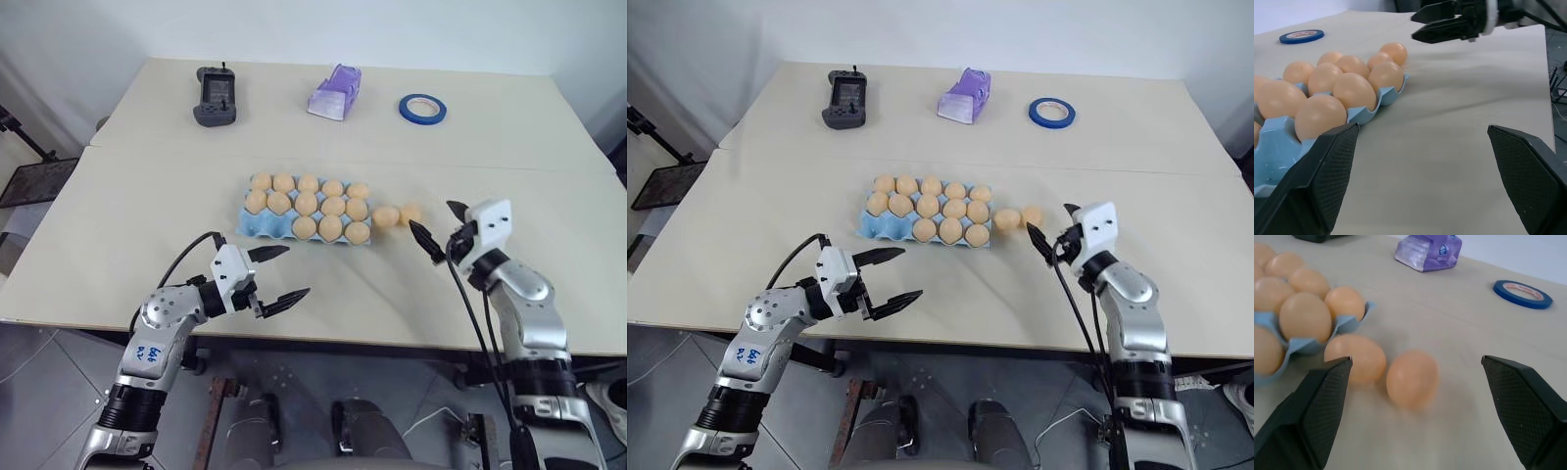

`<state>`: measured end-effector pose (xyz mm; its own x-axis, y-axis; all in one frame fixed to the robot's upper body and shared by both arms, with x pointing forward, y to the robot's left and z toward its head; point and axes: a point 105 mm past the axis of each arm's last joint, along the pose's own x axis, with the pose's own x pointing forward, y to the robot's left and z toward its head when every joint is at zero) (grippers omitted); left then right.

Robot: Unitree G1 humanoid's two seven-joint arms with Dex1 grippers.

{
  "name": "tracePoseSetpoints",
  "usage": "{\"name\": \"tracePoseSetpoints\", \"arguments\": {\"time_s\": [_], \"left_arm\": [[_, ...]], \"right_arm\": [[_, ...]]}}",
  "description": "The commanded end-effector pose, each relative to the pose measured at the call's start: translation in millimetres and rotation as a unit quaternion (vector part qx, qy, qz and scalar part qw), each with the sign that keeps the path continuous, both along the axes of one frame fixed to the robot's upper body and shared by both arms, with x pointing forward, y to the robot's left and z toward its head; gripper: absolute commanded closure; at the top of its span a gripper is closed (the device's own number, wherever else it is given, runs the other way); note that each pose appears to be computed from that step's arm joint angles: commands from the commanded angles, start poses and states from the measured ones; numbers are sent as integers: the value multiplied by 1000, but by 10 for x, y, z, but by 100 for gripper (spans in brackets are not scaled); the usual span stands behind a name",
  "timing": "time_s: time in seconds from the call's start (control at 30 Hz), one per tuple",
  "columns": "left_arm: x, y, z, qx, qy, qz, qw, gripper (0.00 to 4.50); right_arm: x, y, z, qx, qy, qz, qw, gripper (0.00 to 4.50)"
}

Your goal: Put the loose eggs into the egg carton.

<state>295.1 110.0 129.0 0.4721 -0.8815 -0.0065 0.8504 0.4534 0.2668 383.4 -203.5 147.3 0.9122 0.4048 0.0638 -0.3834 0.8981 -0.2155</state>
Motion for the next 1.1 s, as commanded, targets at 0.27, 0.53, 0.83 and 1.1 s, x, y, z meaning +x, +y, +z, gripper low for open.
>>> {"name": "tracePoseSetpoints", "arguments": {"time_s": [0.27, 0.53, 0.83, 1.1], "left_arm": [[-52, 51, 135, -3, -33, 15, 999, 0], [-60, 103, 153, -4, -38, 30, 999, 0], [-56, 118, 165, -2, -40, 33, 999, 0], [-79, 148, 131, -5, -35, 44, 998, 0]], "right_arm": [[457, -39, -18, 8, 31, -52, 998, 6], [512, 126, -176, 9, 70, -13, 997, 6], [523, 150, -160, 16, 59, -8, 998, 240], [477, 155, 33, 4, 21, 13, 1000, 289]]}}
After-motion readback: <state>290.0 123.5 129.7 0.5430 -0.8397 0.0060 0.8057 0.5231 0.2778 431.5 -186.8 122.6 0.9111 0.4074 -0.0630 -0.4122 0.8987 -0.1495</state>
